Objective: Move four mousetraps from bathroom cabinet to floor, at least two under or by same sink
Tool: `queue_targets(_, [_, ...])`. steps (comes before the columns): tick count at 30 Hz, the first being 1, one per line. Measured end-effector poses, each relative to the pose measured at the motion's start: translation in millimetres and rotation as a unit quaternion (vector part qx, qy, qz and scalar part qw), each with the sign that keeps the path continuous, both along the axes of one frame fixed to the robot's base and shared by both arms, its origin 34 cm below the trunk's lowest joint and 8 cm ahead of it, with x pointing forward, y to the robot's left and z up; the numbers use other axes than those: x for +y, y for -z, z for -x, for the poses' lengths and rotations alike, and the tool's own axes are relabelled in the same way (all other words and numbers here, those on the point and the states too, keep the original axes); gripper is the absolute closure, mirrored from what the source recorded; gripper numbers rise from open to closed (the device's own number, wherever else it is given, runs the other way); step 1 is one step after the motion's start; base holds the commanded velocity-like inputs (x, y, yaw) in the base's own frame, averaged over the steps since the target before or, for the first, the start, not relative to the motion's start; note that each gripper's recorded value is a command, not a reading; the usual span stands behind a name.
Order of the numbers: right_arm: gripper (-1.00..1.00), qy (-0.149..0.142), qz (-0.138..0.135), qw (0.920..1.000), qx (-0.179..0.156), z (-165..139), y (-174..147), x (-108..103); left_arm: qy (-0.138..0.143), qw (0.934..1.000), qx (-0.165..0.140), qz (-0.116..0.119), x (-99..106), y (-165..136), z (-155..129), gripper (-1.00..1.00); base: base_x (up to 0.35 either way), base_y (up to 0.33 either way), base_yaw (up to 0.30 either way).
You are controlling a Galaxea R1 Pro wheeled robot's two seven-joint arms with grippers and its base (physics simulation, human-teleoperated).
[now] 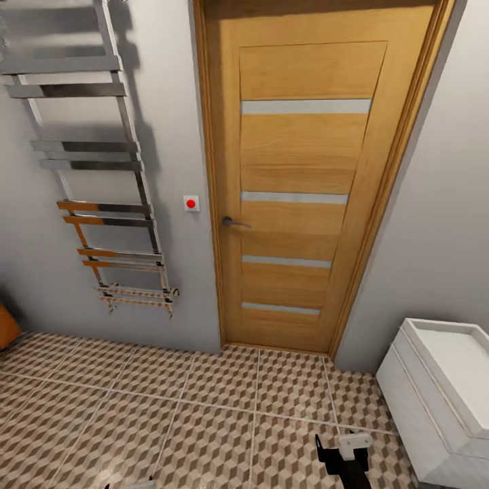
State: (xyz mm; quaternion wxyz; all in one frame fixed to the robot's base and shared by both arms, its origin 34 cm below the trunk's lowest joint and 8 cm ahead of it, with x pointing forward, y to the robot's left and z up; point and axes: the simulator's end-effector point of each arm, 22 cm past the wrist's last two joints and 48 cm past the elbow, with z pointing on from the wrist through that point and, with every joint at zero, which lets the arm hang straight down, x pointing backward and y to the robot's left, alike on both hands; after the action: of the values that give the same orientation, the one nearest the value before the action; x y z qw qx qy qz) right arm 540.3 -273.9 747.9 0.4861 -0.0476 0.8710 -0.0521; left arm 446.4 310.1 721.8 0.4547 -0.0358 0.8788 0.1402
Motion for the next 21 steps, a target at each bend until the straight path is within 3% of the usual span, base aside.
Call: queue_targets(21, [-1.00, 0.000, -0.001, 1.0000, 0.001, 0.2, 0.3, 1.3, 0.000, 1.0000, 0.000, 0.000, -0.1, 0.0, 0.0, -1.00, -0.080, 0.000, 0.277])
